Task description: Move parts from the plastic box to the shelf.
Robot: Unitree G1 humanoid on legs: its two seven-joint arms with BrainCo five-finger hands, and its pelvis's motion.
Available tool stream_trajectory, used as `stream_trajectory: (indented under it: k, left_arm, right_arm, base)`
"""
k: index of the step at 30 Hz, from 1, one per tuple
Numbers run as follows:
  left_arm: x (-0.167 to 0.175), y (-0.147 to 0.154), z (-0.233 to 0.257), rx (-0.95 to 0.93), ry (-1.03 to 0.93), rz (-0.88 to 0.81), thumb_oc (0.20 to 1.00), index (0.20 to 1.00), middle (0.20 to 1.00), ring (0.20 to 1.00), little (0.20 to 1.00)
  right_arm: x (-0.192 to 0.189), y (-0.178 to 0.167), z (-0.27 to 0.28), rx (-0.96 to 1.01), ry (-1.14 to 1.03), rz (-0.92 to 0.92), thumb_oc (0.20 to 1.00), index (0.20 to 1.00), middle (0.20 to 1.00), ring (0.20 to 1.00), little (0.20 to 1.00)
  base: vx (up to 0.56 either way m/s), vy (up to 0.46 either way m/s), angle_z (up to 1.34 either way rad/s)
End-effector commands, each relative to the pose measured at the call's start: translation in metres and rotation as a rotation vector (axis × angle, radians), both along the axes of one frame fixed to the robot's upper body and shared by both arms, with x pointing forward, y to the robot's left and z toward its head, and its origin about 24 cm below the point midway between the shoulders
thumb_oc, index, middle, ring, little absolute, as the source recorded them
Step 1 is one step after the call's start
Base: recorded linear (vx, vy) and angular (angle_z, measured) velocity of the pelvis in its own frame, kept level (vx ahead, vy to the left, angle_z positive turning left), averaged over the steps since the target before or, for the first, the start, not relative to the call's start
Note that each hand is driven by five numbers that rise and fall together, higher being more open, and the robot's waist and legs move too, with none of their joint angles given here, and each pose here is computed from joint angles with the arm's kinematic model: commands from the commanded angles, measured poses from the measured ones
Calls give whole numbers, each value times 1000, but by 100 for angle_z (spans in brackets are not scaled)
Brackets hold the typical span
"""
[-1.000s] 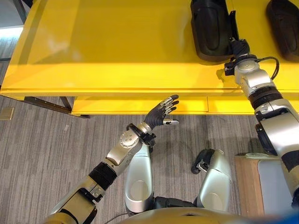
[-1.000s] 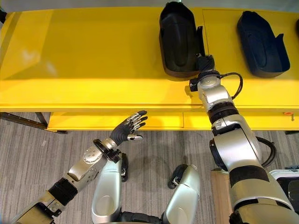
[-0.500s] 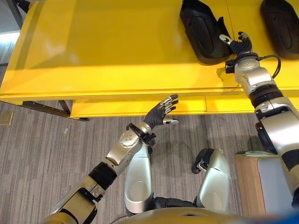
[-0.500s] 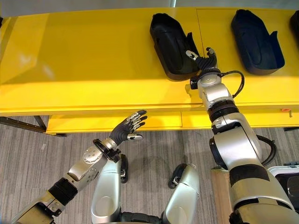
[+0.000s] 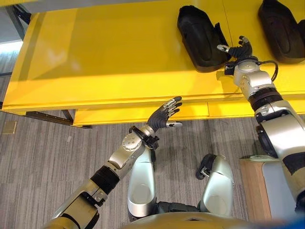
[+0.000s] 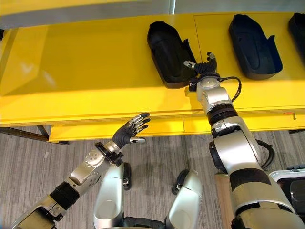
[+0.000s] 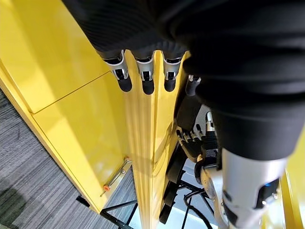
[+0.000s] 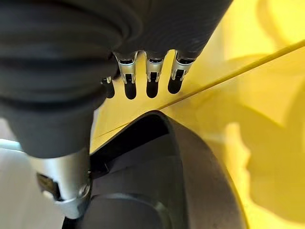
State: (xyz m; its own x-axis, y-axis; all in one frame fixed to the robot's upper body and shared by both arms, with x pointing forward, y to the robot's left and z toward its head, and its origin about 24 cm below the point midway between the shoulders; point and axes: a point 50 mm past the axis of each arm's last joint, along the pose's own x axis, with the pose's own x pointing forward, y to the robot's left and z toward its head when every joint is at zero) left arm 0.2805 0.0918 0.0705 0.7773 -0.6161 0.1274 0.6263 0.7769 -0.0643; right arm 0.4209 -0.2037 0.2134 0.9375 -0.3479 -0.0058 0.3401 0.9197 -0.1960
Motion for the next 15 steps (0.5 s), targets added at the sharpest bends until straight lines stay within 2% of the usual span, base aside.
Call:
stream_trajectory:
  k: [1,15]
  left_arm:
    - [-7,-12,17,-66,-79,-69,1000,1000,1000,1000,1000]
    - [-6,-5,15,-54,-69,-61,1000,1000,1000,1000,1000]
  right_arm:
    - [1,2,6,51,-51,46,1000,1000,1000,1000,1000]
    - [-3,15,-38,124,61,138,1000,1000,1000,1000,1000]
  base:
    - [0,0,0]
    - [8,-3,0]
